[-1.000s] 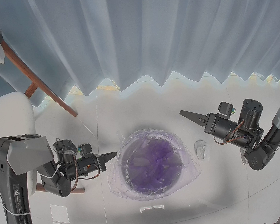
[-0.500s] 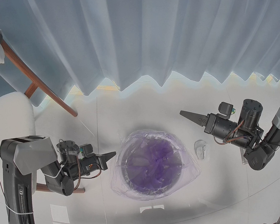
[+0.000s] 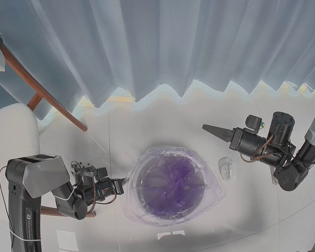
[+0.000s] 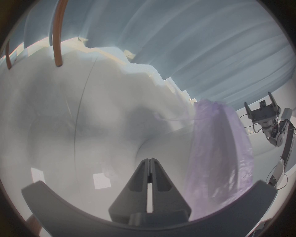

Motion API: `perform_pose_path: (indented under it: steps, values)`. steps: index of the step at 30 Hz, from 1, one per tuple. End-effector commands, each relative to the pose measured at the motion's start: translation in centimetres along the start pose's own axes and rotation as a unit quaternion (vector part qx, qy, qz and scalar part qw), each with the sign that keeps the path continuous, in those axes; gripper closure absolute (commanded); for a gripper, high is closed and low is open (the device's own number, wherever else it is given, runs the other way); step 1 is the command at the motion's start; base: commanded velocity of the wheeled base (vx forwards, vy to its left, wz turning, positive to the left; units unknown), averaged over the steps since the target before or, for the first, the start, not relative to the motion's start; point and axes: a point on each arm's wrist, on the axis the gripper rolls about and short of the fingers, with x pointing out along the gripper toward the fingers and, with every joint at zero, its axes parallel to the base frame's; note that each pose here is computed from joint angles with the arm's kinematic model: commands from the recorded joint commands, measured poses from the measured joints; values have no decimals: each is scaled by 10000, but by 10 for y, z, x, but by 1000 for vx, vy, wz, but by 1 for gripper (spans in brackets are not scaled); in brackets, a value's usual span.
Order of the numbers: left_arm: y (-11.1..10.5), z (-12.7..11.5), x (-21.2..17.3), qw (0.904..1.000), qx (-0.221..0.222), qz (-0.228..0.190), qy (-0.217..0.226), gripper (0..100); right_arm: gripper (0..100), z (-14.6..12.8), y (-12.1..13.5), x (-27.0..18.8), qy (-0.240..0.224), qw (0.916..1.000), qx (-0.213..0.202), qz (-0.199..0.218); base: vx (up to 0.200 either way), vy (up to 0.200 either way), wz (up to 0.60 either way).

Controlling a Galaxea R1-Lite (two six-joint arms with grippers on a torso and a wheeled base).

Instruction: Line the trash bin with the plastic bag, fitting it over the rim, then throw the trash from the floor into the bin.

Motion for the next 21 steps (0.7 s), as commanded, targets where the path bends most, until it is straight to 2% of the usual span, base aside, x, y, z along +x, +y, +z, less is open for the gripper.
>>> perform_pose_path:
  steps: [1, 4, 12, 16, 17, 21]
  values:
    - [4, 1, 4, 9998, -48, 180, 45, 100, 0, -1, -1, 0, 12, 10000, 9, -9, 0, 0, 0]
    - [5, 3, 5, 9994, -48, 337, 36, 100, 0, 0, -1, 0, 1, 10000, 1, -1, 0, 0, 0]
    - [20, 27, -4, 9973, 115, 409, -606, 100, 0, 0, -1, 0, 2, 10000, 5, -11, 0, 0, 0]
    - [15, 36, -10, 9963, 193, 373, -755, 100, 0, 1, -1, 0, -13, 10000, -3, -9, 0, 0, 0]
    - [14, 35, -11, 9963, 198, 349, -759, 0, 0, 1, 0, 0, -14, 10000, -7, 1, 0, 0, 0]
    - [10, 36, -15, 9949, 335, 30, -947, 0, 0, 0, -1, 0, -14, 10000, -7, 1, 0, 0, 0]
